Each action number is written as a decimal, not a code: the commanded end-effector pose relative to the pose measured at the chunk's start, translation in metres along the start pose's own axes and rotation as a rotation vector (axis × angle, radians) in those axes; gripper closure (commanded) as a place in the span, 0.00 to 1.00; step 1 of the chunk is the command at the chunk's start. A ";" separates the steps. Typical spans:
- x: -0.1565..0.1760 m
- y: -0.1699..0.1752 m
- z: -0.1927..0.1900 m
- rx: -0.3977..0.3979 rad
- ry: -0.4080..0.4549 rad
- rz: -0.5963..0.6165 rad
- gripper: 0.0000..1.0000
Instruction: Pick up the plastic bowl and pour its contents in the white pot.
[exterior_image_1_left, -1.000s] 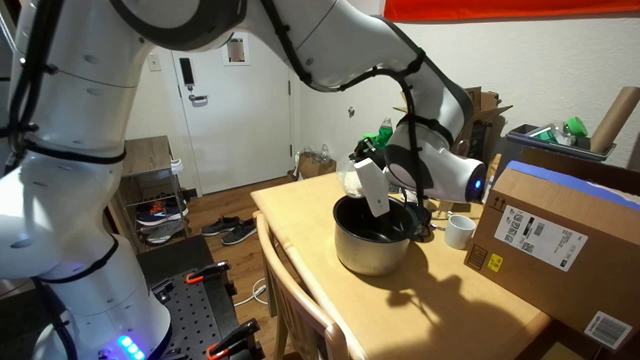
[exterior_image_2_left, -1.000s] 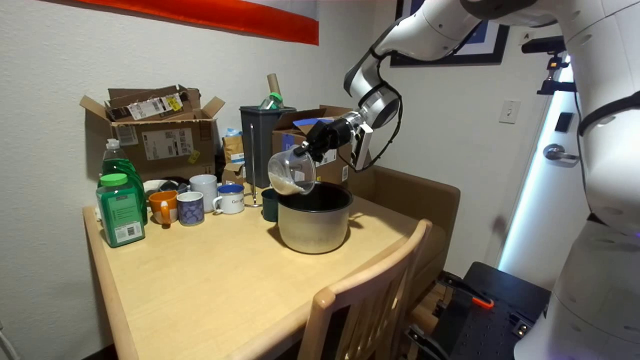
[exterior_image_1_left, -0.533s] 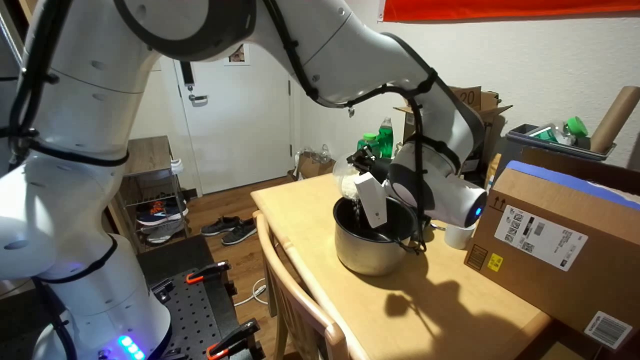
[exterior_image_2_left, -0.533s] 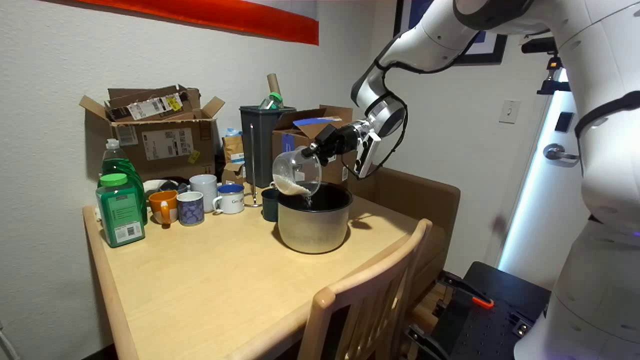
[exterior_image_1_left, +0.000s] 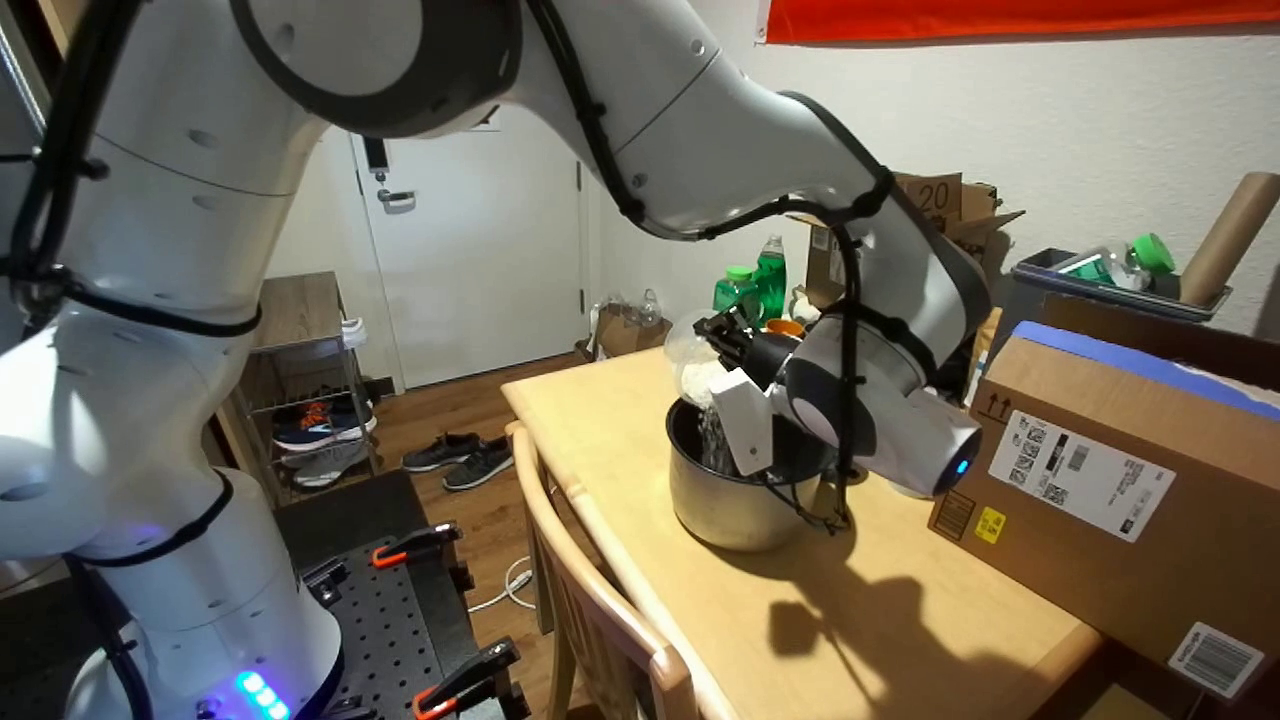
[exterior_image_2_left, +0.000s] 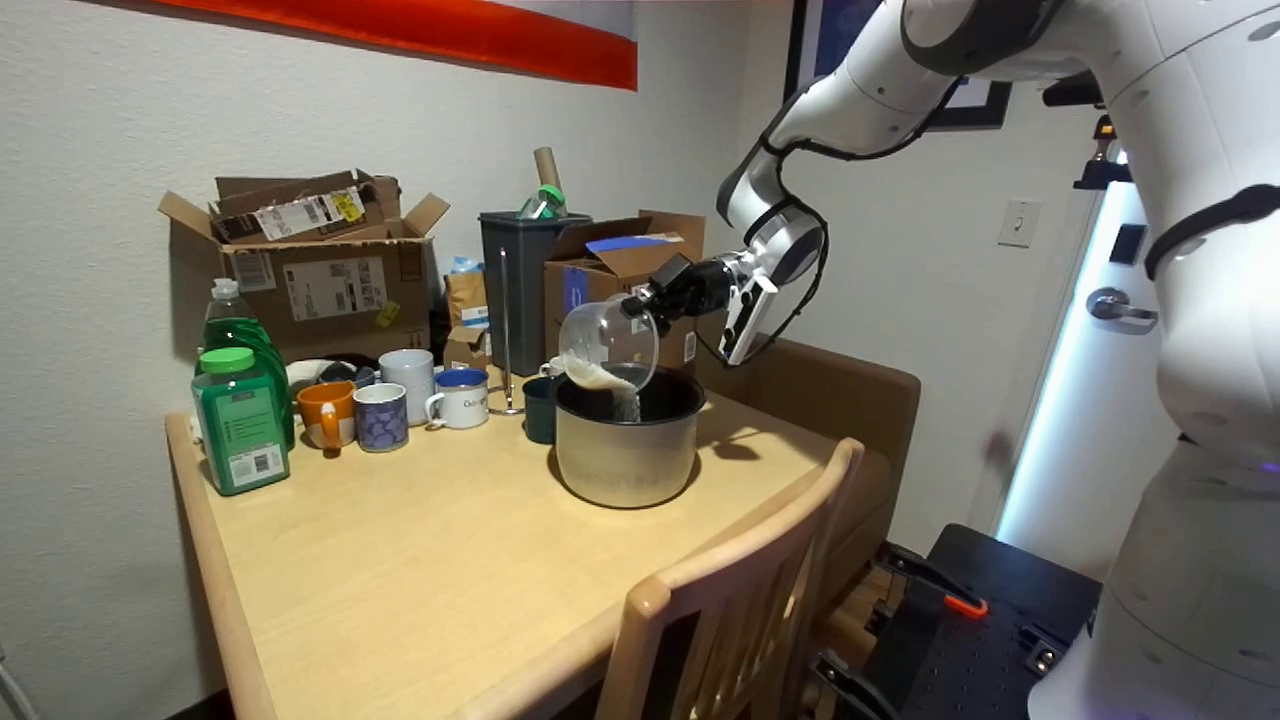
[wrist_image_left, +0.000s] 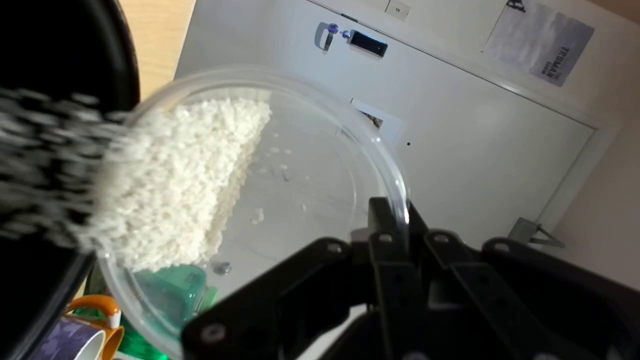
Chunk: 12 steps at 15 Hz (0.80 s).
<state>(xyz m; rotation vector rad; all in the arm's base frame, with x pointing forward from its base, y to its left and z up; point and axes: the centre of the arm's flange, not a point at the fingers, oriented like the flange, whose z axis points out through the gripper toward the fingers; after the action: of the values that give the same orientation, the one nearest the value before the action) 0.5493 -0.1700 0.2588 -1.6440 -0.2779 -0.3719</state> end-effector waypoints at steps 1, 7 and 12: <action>0.003 -0.004 -0.007 0.037 0.020 -0.020 0.98; 0.006 -0.004 -0.012 0.032 0.031 -0.019 0.98; 0.013 -0.007 -0.021 0.024 0.040 -0.024 0.98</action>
<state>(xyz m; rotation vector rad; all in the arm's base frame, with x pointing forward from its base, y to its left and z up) 0.5503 -0.1819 0.2639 -1.6401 -0.2677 -0.4017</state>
